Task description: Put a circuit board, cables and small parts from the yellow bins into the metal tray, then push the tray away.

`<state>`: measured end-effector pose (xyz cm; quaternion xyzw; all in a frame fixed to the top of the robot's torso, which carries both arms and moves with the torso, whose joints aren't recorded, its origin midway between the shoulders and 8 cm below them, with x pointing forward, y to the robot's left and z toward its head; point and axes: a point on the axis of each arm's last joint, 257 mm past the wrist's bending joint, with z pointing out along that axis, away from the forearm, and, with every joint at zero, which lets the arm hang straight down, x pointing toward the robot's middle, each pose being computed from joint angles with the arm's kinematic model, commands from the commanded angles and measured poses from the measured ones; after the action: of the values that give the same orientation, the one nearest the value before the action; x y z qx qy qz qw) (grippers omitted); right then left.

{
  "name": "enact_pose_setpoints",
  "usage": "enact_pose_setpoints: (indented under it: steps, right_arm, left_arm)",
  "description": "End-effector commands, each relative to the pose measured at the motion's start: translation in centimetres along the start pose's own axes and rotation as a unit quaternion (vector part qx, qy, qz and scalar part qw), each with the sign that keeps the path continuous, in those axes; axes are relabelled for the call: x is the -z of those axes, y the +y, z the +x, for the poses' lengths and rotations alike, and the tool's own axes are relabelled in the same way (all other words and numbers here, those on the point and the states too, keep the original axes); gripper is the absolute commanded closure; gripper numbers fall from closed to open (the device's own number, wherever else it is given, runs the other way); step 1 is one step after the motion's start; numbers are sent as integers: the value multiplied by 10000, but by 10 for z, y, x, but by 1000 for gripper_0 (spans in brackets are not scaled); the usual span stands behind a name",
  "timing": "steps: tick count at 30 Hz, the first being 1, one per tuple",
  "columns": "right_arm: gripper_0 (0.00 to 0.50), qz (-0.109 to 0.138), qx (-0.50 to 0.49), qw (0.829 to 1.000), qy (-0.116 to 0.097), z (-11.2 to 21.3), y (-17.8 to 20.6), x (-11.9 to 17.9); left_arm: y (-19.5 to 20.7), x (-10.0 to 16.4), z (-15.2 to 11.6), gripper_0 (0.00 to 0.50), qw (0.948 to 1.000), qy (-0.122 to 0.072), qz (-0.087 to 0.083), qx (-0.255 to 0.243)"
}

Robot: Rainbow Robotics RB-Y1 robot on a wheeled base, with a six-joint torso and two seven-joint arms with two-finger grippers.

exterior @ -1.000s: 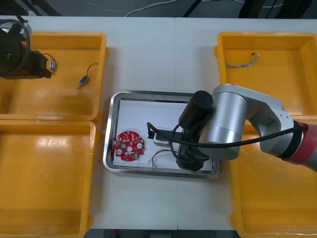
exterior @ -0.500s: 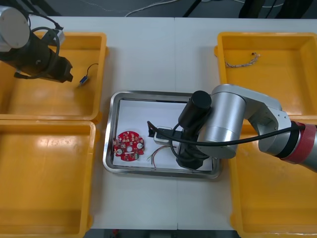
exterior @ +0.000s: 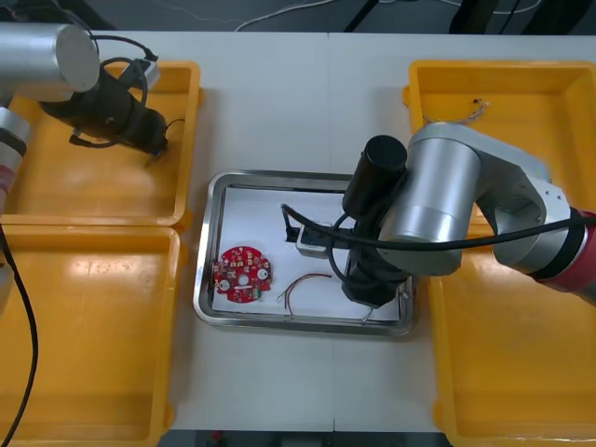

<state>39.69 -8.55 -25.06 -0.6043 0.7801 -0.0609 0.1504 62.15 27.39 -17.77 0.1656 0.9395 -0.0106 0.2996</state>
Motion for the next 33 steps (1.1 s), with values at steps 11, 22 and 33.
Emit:
enact_pose_setpoints:
  steps: [11, 22, 33]
  right_arm:
    - [0, 183, -701, 9973, -116, 11, -46, 91]
    - [0, 271, -2322, 9721, -206, 43, -76, 123]
    - [0, 397, -4059, 9123, -379, 90, -102, 141]
  left_arm:
    - [-13, -2, -27, 39, 9972, -145, -204, -702]
    - [-5, -10, -24, 336, 9971, -137, -319, -679]
    - [-3, -10, -21, 500, 9980, -154, -280, -545]
